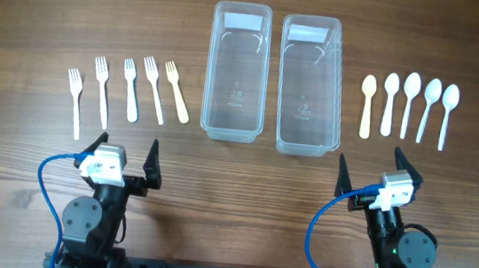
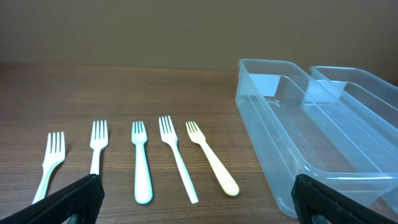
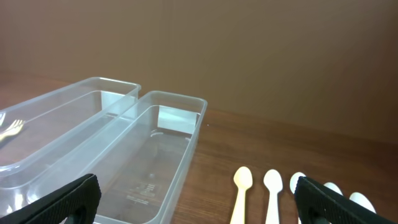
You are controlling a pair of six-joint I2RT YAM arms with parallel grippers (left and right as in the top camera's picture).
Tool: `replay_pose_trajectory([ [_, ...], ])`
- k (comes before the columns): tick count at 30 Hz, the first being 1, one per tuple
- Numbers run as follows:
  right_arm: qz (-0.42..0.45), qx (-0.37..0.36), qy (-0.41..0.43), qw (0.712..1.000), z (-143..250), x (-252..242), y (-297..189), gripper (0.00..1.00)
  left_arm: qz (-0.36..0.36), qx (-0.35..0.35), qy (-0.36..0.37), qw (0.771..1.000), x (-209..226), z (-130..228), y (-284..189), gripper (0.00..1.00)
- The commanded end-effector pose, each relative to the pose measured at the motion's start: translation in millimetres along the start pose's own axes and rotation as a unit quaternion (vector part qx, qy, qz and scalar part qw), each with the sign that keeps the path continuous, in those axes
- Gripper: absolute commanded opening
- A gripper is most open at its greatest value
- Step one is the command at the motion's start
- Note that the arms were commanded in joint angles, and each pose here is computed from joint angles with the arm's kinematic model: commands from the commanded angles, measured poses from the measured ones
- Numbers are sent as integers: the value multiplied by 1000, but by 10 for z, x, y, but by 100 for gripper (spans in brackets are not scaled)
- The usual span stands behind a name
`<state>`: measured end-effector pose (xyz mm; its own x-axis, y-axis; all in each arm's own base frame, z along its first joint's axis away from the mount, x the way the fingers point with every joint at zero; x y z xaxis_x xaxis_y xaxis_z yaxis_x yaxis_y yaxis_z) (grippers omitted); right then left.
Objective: Pack container
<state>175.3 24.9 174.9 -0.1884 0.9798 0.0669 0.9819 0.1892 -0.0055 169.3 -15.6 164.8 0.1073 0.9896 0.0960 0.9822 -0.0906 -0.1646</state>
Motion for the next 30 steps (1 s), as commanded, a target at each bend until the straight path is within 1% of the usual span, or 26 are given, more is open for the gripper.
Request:
replay_pose_trajectory([
  [1,-15,-6,-2,1000,-14,36,-3,100,14,13,7,1000,-30,66,24,100],
  [4,-25,-6,17,1000,-16,56,-4,100,27,14,7,1000,-56,70,26,100],
  [6,-25,-3,64,998,-11,55,-2,100,48,7,6,999,-97,49,24,100],
  [8,-25,-1,127,992,-10,55,-2,100,46,-2,-11,999,-92,16,24,100],
  [10,-25,1,181,983,-8,54,-2,100,45,-8,-45,998,-89,-16,23,100],
  [12,-24,4,220,975,-31,57,-7,100,41,-18,-117,992,-70,-90,9,100],
  [13,-24,6,226,974,-93,63,-22,100,41,-25,-150,988,-61,-167,-14,100],
  [14,-22,9,222,975,-147,67,-36,100,37,-29,-163,985,-45,-238,-35,100],
  [16,-11,33,191,981,-249,67,-60,100,16,-31,-164,986,9,-338,-59,100],
  [18,11,80,189,979,-302,49,-61,100,-25,-24,-165,986,102,-461,-66,100],
  [20,26,139,195,971,-361,48,-22,100,-53,-7,-164,985,170,-583,-40,100],
  [21,46,169,195,965,-404,22,23,100,-66,10,-163,984,201,-654,-11,100],
  [23,74,202,185,959,-507,-28,131,100,-76,41,-155,984,230,-764,60,100],
  [27,76,251,114,958,-851,-70,516,100,-95,128,-147,976,294,-985,348,100],
  [28,83,261,103,956,-967,-100,665,100,-100,161,-134,973,338,-1069,484,100],
  [30,110,274,103,950,-1135,-209,907,100,-104,206,-104,967,429,-1180,713,100],
])
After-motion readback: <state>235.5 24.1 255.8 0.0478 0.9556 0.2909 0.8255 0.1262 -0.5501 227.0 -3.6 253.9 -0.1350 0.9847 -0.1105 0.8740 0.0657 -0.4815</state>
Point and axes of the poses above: each gripper's point midway between its finger pads, its own y axis out along the fingers, its own x axis along the line the jaws close on, z = x × y, the point moved 7 cm from there along -y, back along the fingers, and after that the axes turned 11 degrees about y, right-handed, at the moved point
